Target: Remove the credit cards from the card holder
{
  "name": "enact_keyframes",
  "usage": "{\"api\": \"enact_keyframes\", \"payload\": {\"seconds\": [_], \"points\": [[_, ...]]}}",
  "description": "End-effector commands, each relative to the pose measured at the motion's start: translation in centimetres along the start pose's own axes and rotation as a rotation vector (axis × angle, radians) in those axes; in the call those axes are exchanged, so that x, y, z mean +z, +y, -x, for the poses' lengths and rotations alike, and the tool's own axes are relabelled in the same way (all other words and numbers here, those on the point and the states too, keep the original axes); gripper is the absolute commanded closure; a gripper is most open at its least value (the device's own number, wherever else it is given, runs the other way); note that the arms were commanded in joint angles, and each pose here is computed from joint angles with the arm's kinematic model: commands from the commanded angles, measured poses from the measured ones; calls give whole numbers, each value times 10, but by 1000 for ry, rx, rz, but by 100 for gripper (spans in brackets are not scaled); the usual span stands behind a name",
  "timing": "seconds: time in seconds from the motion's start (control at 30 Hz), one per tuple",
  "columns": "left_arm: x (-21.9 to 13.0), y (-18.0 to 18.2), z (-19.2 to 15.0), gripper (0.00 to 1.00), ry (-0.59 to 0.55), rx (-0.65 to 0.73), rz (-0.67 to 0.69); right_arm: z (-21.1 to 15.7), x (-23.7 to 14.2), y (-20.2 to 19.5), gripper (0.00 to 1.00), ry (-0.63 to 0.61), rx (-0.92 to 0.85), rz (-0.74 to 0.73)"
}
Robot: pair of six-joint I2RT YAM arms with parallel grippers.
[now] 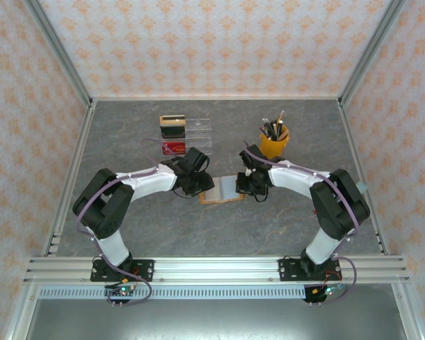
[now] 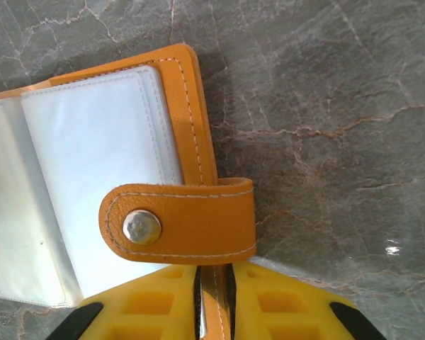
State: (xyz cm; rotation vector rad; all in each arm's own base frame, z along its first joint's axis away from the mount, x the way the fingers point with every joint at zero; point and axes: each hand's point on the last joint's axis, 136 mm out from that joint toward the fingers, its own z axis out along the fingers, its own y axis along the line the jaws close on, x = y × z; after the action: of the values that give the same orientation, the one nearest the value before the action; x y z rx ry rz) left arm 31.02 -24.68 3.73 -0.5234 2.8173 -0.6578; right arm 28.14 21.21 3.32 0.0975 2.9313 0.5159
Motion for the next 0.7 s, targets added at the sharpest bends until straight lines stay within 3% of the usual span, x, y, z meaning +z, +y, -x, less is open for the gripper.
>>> {"api": "enact_keyframes", "payload": {"seconds": [0.0, 0.27, 0.67], "points": [[5, -2, 2, 64, 15, 8, -12, -5, 1, -9, 82, 3, 9, -47], [13, -3, -2, 63, 51, 19, -10, -5, 4, -11, 82, 10, 10, -55], [1, -40, -8, 56, 115, 131, -154, -5, 6, -10, 82, 15, 5, -53]]}}
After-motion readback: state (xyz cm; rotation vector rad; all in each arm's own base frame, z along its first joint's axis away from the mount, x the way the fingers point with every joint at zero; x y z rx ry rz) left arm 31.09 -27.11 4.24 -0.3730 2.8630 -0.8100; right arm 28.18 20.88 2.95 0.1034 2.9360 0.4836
